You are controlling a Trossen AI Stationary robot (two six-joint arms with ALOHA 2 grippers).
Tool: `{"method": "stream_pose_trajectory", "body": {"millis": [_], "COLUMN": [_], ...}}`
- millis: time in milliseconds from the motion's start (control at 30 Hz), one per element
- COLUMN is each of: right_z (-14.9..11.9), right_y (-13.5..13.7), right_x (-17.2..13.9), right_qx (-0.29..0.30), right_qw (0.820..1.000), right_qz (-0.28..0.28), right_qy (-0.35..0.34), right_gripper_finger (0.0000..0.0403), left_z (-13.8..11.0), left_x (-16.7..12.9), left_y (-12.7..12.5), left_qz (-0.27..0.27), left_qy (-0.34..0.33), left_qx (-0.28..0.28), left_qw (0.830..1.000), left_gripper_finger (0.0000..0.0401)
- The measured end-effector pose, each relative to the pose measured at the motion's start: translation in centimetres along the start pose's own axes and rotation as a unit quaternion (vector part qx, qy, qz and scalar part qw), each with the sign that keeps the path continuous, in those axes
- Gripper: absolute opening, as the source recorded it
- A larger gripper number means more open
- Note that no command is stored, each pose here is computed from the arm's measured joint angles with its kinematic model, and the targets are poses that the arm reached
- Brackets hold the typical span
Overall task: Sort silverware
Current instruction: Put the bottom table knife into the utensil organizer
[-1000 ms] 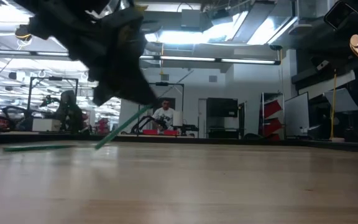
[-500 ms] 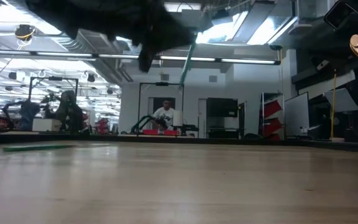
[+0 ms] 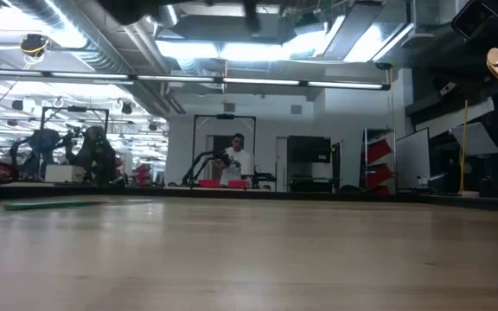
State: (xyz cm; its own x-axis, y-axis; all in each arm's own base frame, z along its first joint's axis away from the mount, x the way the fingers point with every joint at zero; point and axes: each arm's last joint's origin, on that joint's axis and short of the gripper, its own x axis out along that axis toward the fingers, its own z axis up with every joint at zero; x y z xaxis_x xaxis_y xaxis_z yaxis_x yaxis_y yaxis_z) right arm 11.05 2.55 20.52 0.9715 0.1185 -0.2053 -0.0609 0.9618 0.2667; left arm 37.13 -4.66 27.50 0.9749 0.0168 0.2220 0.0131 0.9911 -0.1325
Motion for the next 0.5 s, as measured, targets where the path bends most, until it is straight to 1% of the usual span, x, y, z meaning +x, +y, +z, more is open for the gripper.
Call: {"method": "stream_pose_trajectory", "body": {"millis": [133,267,500], "right_z": [0.0,0.1,0.1], "right_y": [0.0,0.0,0.0], "right_x": [0.0,0.0,0.0], "right_qx": [0.000,0.001,0.001], "right_qw": [1.000,1.000,1.000], "right_qz": [0.000,0.001,0.002], "right_qy": [-0.002,-0.004,-0.007], "right_gripper_finger": [0.0044,0.0044,0.0044], "left_z": [-0.6,-2.2,-5.8], "left_x": [3.3,6.4,10.7], "left_y": [-0.5,-0.9,-1.5], "left_qz": [-0.012,-0.038,-0.085], "left_qy": [-0.011,-0.012,-0.009], "left_qx": [0.014,0.014,-0.031], "left_qw": [1.000,0.999,0.996], "left_gripper_finger": [0.0037,0.0037,0.0038]}}
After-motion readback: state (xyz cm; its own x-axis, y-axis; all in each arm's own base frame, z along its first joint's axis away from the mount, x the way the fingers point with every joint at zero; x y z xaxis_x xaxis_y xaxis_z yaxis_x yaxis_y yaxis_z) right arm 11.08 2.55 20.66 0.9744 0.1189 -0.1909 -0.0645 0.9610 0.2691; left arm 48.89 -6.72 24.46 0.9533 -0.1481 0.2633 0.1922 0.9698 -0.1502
